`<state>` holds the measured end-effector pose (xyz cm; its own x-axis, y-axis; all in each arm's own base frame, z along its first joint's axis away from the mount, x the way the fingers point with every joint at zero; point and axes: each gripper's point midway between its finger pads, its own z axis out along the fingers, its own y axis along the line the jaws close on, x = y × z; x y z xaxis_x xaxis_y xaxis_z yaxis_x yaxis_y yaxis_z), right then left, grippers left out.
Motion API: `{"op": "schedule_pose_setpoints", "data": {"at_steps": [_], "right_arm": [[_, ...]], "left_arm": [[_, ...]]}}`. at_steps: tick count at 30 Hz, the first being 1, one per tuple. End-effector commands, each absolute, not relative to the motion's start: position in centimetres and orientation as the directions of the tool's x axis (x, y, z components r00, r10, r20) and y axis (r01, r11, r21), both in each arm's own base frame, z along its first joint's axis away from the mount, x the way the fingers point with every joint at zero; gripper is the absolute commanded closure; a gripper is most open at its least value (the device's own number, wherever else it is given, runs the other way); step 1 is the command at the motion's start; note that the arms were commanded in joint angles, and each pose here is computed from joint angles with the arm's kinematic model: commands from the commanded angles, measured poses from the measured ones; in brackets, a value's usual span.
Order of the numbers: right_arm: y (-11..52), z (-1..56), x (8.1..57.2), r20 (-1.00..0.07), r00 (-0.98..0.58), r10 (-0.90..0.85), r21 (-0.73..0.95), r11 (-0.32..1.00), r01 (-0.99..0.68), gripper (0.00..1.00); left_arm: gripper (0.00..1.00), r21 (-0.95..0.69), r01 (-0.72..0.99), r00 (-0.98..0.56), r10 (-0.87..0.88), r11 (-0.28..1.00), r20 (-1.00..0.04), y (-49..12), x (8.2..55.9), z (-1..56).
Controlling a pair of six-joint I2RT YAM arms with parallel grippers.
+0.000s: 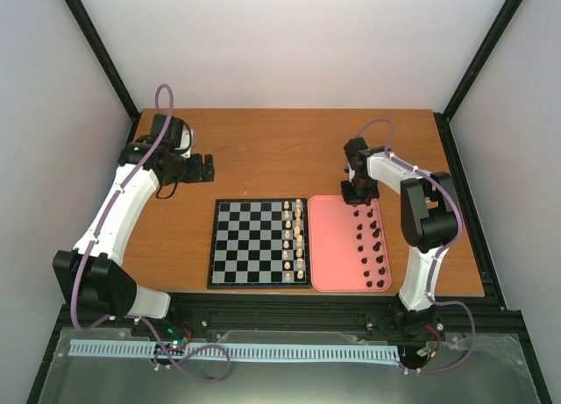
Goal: Set up the chess pieces on the board
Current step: Pick up the chess piece from the storage box.
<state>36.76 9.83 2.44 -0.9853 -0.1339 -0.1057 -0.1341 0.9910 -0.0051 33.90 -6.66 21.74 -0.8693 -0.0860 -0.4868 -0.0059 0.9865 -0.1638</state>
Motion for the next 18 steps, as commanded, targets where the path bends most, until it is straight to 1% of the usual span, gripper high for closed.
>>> {"op": "schedule_pose_setpoints", "data": {"at_steps": [1, 3, 10, 15, 18], "right_arm": [[9.4, 3.1, 37.5, -0.129, -0.983, -0.130, -0.024, 0.991, -0.128, 0.94], [9.5, 3.6, 37.6, -0.140, -0.982, -0.129, -0.020, 0.992, -0.127, 0.97], [10.5, 7.5, 37.6, -0.202, -0.970, -0.134, 0.013, 0.990, -0.140, 0.97], [13.6, 11.0, 36.7, -0.236, -0.952, -0.195, 0.023, 0.978, -0.207, 0.97], [16.8, 13.0, 36.3, -0.266, -0.932, -0.245, 0.039, 0.964, -0.265, 0.97]], "left_arm": [[0.00, -0.155, 0.011, -0.865, -0.068, 0.988, -0.497, -6.8, 33.9, 22.2], [0.00, -0.156, 0.012, -0.864, -0.068, 0.988, -0.499, -6.8, 34.0, 22.3], [0.00, -0.166, 0.016, -0.863, -0.070, 0.986, -0.500, -6.9, 33.8, 22.4], [0.00, -0.168, 0.014, -0.865, -0.073, 0.986, -0.497, -6.9, 33.6, 22.2], [0.00, -0.156, -0.011, -0.872, -0.086, 0.988, -0.482, -6.5, 33.3, 21.7]]}}
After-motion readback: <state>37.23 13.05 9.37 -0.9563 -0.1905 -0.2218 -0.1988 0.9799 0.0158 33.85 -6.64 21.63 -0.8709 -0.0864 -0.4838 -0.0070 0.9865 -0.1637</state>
